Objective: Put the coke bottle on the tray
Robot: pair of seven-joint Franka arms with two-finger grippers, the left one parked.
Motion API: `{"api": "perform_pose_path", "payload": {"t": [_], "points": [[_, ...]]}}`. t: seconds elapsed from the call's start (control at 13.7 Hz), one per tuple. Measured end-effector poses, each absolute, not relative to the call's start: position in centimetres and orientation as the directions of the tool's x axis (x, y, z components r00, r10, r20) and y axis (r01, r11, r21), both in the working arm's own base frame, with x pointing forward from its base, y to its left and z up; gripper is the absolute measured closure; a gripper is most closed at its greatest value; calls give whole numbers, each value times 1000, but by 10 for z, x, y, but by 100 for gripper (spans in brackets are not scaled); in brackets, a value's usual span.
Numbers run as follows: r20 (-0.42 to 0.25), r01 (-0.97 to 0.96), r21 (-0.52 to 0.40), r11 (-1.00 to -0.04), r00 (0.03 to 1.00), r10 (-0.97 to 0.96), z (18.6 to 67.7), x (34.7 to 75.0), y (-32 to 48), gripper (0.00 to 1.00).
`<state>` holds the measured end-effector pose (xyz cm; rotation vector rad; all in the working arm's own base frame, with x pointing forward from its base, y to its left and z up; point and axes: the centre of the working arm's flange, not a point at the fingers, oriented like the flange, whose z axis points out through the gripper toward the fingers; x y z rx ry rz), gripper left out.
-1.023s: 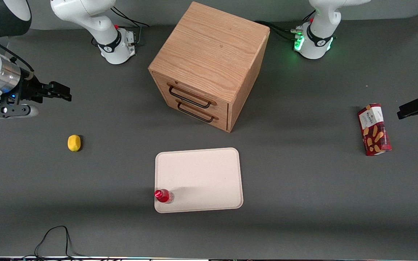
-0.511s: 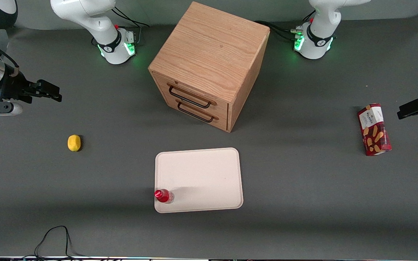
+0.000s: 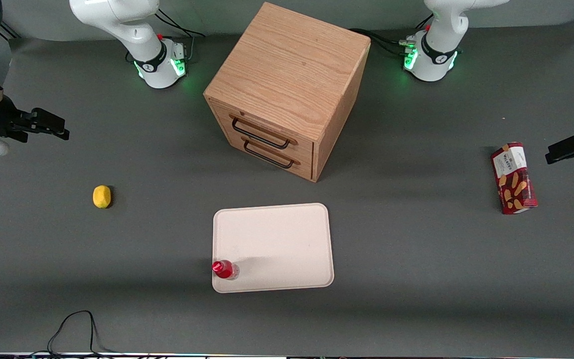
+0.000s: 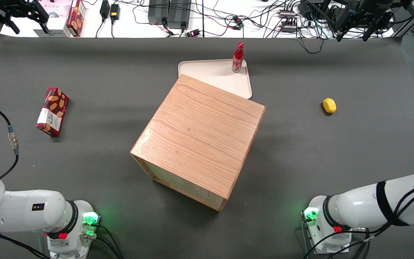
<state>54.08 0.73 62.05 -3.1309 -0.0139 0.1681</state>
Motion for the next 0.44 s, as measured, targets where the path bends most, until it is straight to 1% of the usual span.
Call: {"api": "perform_pose_path", "payload": {"t": [0.29,0.44], "points": [[-100,47,-5,-999,994,47,622,547,29,0],[-98,37,-4,-999,995,37,623,549,24,0]]}}
